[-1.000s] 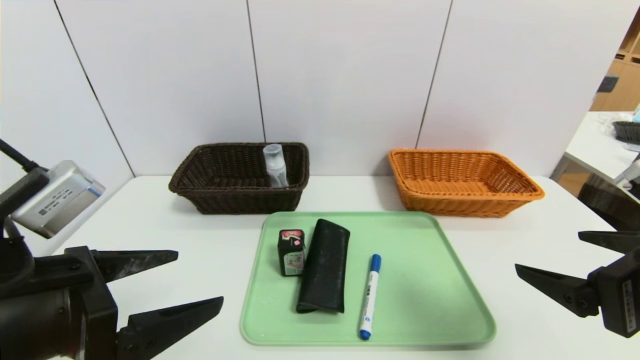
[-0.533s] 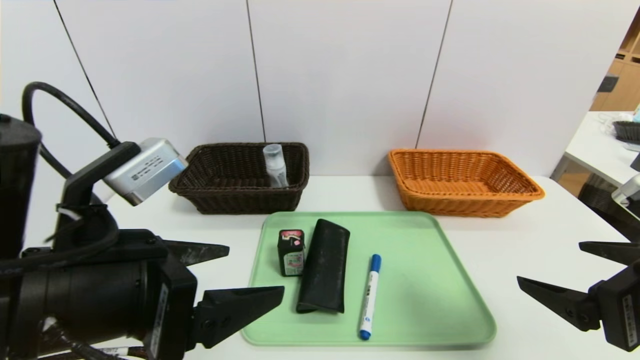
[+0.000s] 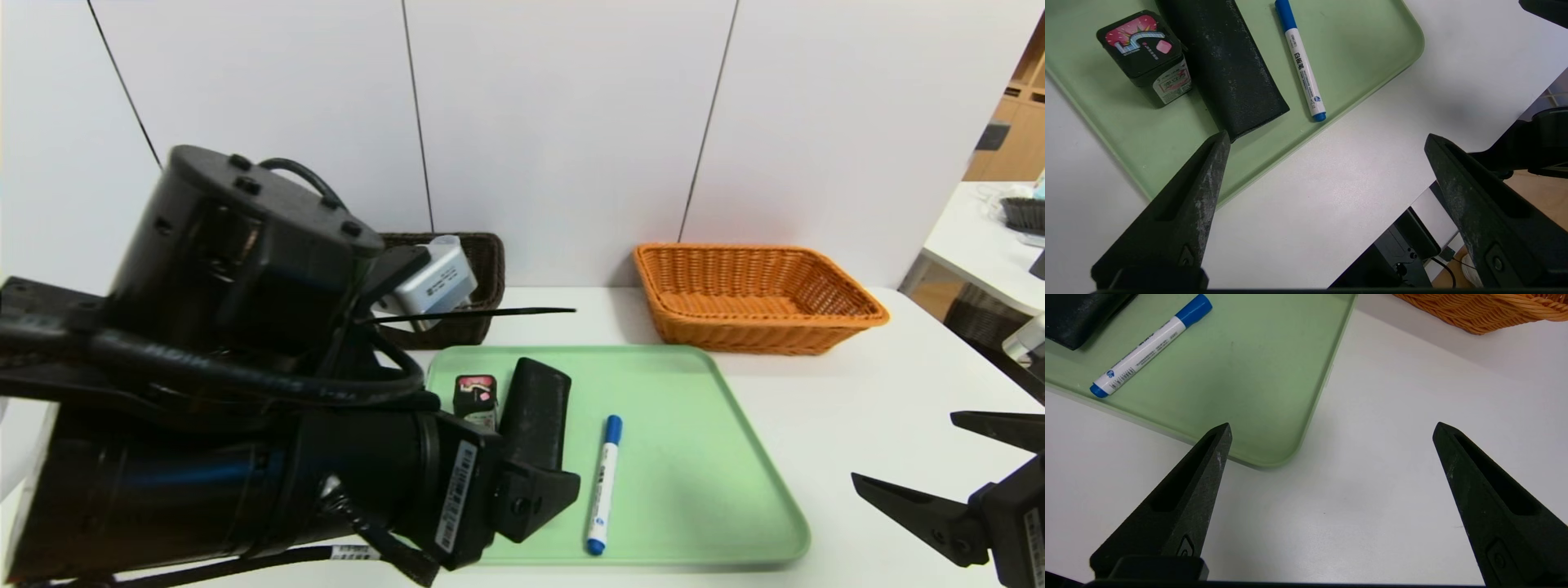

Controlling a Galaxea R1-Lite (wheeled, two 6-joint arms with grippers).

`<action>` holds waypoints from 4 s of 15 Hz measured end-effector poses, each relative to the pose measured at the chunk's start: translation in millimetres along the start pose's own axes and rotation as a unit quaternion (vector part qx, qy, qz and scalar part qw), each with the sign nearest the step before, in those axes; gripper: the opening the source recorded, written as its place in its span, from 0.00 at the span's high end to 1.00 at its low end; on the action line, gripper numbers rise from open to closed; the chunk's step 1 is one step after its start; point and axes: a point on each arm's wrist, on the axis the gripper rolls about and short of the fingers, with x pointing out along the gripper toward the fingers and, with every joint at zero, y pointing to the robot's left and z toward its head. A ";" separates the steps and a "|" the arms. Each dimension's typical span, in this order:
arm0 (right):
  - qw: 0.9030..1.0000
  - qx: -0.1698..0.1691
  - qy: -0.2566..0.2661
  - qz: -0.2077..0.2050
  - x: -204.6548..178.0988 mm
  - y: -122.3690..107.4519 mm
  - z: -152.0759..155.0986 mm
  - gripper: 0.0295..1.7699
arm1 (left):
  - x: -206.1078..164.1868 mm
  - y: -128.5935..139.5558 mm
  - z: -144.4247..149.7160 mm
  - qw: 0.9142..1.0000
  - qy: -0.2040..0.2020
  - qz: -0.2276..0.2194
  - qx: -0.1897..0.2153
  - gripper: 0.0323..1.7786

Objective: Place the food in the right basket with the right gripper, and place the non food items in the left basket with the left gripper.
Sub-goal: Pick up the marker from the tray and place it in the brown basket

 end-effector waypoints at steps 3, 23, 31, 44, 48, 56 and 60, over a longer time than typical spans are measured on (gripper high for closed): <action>1.000 0.000 -0.001 0.001 -1.1 -0.3 -1.9 0.04 | 20.7 -8.4 8.5 1.000 0.027 0.012 -0.005 0.05; 1.000 -0.007 0.002 0.004 -10.5 -3.8 -31.9 0.04 | 152.9 -45.7 12.9 0.988 0.128 0.090 -0.009 0.05; 1.000 -0.009 0.004 0.006 -11.6 -4.2 -38.2 0.04 | 188.4 -43.1 -0.3 0.974 0.183 0.134 0.001 0.05; 1.000 -0.019 0.007 0.007 -13.7 -5.0 -50.9 0.04 | 209.6 -33.9 1.1 0.963 0.215 0.164 -0.007 0.15; 1.000 -0.019 0.007 0.008 -14.1 -5.2 -52.2 0.04 | 213.2 -33.4 -1.2 0.962 0.218 0.165 -0.009 0.47; 1.000 -0.020 0.007 0.011 -14.0 -4.9 -53.8 0.04 | 210.4 -35.4 -1.8 0.961 0.222 0.164 -0.004 0.92; 1.000 -0.021 0.010 0.011 -13.4 -4.7 -55.5 0.04 | 197.8 -43.3 3.7 0.964 0.198 0.176 0.013 0.92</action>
